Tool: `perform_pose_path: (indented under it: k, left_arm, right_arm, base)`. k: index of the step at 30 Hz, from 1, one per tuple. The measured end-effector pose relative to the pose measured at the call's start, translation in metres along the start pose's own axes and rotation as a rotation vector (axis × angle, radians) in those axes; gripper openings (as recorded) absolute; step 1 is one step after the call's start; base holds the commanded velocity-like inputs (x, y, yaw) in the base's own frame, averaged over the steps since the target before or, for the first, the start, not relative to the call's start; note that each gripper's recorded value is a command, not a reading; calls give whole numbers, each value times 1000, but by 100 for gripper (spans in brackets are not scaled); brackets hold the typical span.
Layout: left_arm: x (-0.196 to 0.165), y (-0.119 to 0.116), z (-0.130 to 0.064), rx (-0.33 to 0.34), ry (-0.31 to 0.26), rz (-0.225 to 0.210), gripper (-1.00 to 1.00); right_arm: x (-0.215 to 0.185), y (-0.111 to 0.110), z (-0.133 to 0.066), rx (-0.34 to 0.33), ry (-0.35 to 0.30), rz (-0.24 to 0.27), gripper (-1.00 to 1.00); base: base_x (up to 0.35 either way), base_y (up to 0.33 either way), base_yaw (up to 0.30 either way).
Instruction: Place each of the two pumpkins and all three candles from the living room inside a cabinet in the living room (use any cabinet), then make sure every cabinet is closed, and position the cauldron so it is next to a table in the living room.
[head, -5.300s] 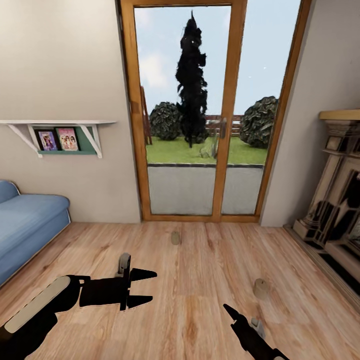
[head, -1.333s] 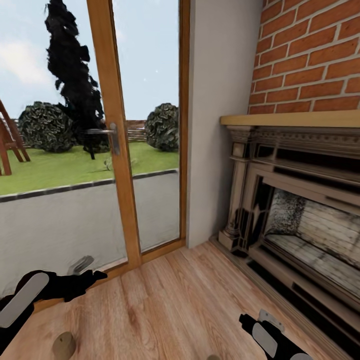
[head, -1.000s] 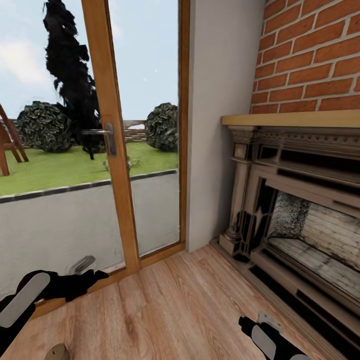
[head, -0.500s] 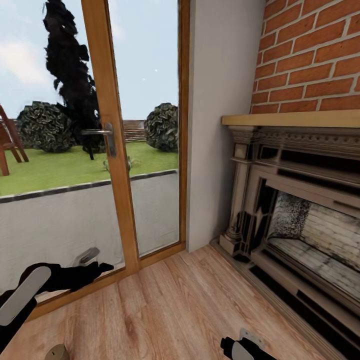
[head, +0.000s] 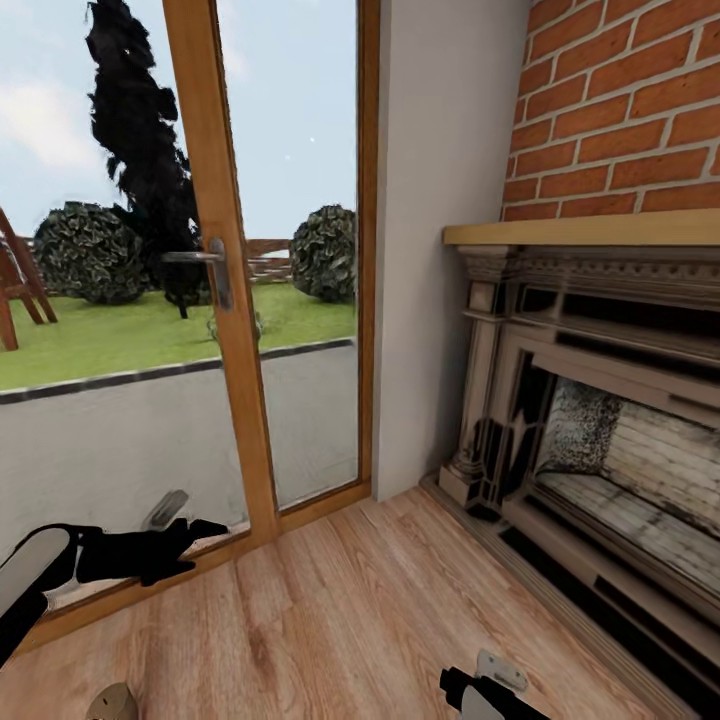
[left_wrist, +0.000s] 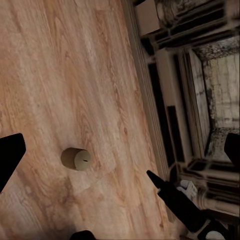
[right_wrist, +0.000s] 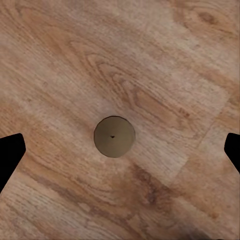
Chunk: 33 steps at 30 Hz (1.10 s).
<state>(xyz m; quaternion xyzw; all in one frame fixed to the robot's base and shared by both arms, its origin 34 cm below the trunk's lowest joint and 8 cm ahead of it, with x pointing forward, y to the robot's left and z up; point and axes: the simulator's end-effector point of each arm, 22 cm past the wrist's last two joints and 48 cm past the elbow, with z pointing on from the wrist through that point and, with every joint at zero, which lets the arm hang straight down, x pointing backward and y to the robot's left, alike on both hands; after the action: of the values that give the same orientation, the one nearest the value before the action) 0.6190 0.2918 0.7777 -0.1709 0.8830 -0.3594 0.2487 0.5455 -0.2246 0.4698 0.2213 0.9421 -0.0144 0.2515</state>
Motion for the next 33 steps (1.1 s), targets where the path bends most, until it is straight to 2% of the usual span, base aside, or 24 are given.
perform_pose_path:
  k: [6, 12, 15, 17, 18, 20, 23, 26, 29, 33]
  left_arm:
    - [4, 0, 0, 53, 11, -41, 100]
    - [12, 23, 11, 33, 19, -68, 100]
    - [20, 42, 20, 8, 32, -97, 100]
    - [24, 54, 26, -27, 33, -85, 100]
    - [26, 65, 29, -70, 30, -59, 100]
    - [31, 71, 39, -96, 30, -31, 100]
    - [39, 53, 50, -26, 34, -5, 100]
    - [40, 14, 46, 142, 30, 30, 100]
    - [42, -9, 34, 276, 39, 51, 100]
    - [58, -17, 34, 357, 79, 64, 100]
  right_arm:
    - [5, -1, 9, -1, -9, 1, 100]
    - [4, -3, 19, -1, -42, 9, 100]
    - [7, -4, 24, 0, -47, 10, 100]
    - [9, -5, 27, 0, -47, 10, 100]
    - [11, -5, 28, 0, -48, 10, 100]
    - [13, -6, 32, -1, -48, 10, 100]
    - [16, -7, 37, -1, -49, 10, 100]
    - [20, -8, 42, -2, -50, 10, 100]
    - [22, -8, 46, -4, -55, 12, 100]
    - [23, -1, 52, -44, -73, 15, 100]
  base:
    - [0, 0, 0]
    - [0, 0, 0]
    - [0, 0, 0]
    - [0, 0, 0]
    - [0, 0, 0]
    - [0, 0, 0]
    - [0, 0, 0]
    - [0, 0, 0]
    - [0, 0, 0]
    - [0, 0, 0]
